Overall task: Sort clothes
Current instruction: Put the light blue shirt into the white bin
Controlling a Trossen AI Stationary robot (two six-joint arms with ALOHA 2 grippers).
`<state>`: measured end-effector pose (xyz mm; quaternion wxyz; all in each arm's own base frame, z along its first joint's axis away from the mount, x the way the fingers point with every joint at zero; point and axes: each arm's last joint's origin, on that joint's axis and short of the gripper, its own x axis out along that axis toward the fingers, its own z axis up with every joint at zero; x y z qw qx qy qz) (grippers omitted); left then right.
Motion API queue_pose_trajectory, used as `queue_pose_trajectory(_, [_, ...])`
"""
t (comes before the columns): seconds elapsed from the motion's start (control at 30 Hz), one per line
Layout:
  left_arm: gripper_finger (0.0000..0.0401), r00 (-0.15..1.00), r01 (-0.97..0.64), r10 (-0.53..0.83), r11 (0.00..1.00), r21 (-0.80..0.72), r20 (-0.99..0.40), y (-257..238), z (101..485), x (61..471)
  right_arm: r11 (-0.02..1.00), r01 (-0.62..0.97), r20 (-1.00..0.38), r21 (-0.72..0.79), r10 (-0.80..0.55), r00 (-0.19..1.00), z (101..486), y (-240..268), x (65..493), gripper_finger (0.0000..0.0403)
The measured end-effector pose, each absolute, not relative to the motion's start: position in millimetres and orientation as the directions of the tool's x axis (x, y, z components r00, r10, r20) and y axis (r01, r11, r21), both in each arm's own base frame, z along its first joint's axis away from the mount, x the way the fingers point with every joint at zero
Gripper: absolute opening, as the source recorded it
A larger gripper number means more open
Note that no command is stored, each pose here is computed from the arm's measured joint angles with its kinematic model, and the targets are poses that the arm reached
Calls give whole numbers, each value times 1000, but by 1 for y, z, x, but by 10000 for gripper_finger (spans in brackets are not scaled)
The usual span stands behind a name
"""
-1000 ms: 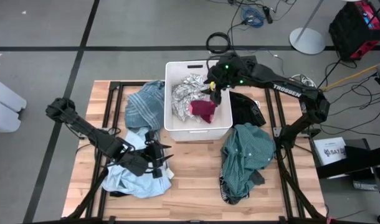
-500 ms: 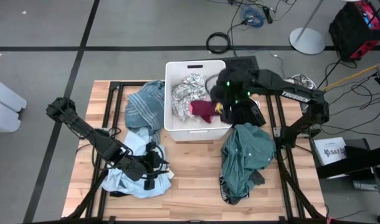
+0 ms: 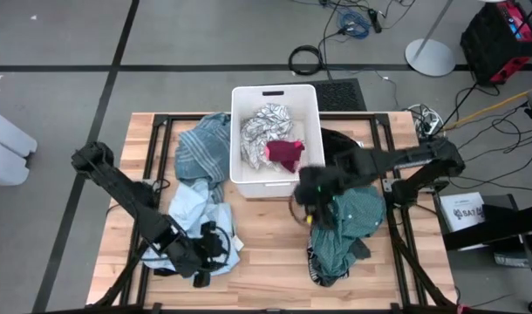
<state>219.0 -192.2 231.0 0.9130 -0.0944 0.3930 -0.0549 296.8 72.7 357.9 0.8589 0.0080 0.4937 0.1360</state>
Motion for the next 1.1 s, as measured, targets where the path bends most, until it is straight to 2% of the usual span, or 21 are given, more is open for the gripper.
queue_pose_trajectory(0.33, [166, 535, 7, -151, 985, -174, -831, -209, 178, 232, 967, -234, -837, 96, 206, 507, 318, 129, 289, 210])
queue_pose_trajectory(0.53, [166, 492, 15, -152, 986, -166, -857, -218, 179, 239, 973, -214, -826, 84, 188, 532, 313, 144, 285, 210])
queue_pose_trajectory(0.7, [166, 357, -17, -54, 998, -64, -933, -215, 181, 235, 973, -221, -815, 67, 181, 550, 314, 152, 281, 210])
queue_pose_trajectory(0.87, [166, 339, -17, -82, 995, -94, -937, -217, 180, 237, 970, -232, -810, 69, 190, 554, 315, 158, 279, 210])
queue_pose_trajectory(1.1, [166, 245, -44, -111, 991, -125, -963, -220, 163, 239, 976, -218, -805, 28, 151, 573, 315, 161, 277, 210])
